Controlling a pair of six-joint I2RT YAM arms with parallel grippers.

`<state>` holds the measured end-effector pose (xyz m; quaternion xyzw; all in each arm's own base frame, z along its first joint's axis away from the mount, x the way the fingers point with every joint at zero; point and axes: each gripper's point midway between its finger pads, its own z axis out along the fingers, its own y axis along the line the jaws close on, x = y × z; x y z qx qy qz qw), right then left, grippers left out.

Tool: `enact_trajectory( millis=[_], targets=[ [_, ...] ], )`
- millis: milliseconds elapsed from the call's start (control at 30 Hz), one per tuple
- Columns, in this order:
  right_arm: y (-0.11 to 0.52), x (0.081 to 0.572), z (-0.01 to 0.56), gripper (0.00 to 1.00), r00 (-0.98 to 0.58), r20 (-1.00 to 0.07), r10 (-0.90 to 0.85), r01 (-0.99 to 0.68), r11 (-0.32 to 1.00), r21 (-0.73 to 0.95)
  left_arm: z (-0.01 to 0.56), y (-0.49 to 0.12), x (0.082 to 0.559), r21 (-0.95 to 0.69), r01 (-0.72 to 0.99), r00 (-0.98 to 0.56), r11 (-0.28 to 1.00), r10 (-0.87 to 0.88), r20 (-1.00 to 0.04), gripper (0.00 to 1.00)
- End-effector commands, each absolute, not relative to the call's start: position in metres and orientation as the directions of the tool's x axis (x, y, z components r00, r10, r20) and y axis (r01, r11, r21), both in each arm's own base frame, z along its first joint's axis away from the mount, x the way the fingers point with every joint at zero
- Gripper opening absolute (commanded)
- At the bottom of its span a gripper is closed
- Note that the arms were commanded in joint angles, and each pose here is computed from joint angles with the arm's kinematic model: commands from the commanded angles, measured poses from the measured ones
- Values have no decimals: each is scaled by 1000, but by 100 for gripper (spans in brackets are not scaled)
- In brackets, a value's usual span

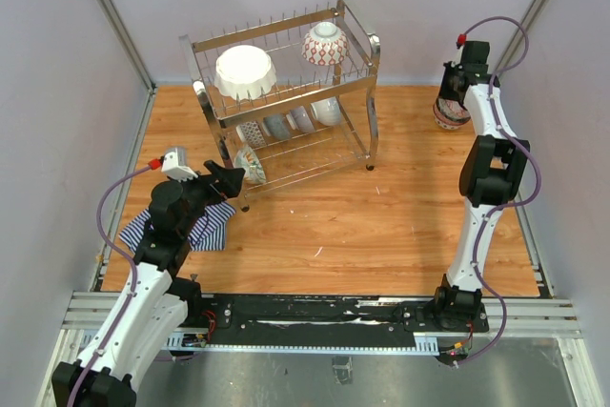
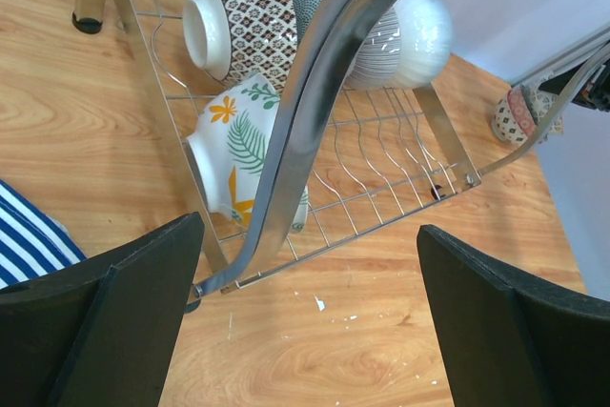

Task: Unload the bowls from the dish rack
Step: Place the bowl with the bowl.

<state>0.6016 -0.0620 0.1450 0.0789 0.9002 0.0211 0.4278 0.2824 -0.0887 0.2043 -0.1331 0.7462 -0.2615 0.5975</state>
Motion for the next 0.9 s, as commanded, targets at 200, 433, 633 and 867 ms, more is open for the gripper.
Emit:
enact_trajectory(
  millis=[200,433,633,867],
  targets=[
    [-71,605,138,4,-618,-767,172,138,984,109,216,-93,284,-550,149,-225,822,-514,-828,100],
    [-71,604,132,10,-627,-759,176,141,984,112,215,-92,285,-549,146,-226,823,-513,-828,100],
    [-70,605,130,21,-628,-756,181,142,983,117,214,-92,284,-548,144,-225,824,-512,-829,100],
    [-70,605,134,24,-622,-761,185,142,982,122,214,-91,283,-547,142,-221,825,-512,-830,100]
  ],
)
